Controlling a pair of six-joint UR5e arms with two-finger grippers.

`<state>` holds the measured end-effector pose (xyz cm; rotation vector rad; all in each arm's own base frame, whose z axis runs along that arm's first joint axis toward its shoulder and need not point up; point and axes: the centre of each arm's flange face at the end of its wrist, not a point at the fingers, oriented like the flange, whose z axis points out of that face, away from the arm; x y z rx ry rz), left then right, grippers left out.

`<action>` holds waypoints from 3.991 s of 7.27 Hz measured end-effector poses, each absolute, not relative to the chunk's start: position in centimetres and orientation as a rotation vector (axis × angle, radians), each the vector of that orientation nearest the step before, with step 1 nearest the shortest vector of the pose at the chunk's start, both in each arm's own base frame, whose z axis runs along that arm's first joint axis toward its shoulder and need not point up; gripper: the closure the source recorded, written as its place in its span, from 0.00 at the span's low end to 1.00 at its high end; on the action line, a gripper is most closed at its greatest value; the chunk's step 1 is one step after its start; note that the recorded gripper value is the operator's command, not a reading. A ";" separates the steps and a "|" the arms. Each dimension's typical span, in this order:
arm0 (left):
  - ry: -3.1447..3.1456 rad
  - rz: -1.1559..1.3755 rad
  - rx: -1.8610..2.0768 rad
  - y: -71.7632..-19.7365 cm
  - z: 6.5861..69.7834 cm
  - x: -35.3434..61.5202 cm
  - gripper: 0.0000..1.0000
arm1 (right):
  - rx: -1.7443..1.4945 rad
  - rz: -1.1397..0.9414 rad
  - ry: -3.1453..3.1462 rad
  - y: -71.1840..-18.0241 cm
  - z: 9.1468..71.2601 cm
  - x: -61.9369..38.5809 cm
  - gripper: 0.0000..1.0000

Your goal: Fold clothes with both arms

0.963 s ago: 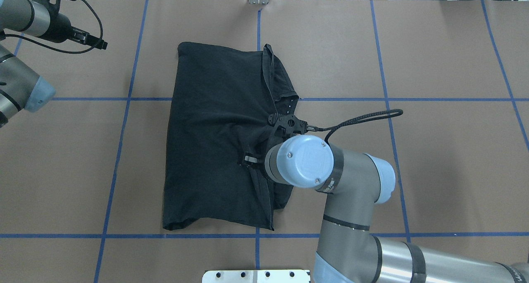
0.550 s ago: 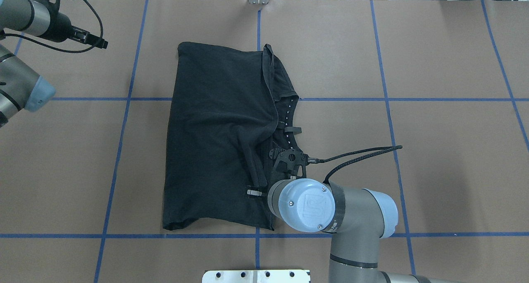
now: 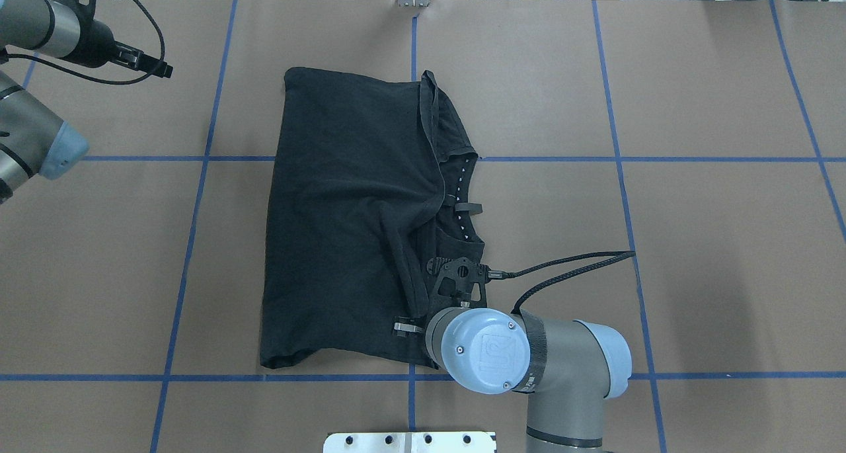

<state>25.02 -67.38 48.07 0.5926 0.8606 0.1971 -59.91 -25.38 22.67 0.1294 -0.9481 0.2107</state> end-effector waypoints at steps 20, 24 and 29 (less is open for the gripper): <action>0.888 0.152 0.584 -67.1 46.9 25.0 0.00 | 0.196 0.232 -0.931 -24.6 25.9 -54.2 0.00; 1.113 0.002 0.437 -54.8 41.9 29.2 0.00 | 0.174 0.226 -0.942 -34.9 25.1 -48.1 0.00; 1.296 -0.241 0.174 -32.3 35.4 41.5 0.00 | 0.161 0.211 -0.947 -37.9 25.3 -45.8 0.00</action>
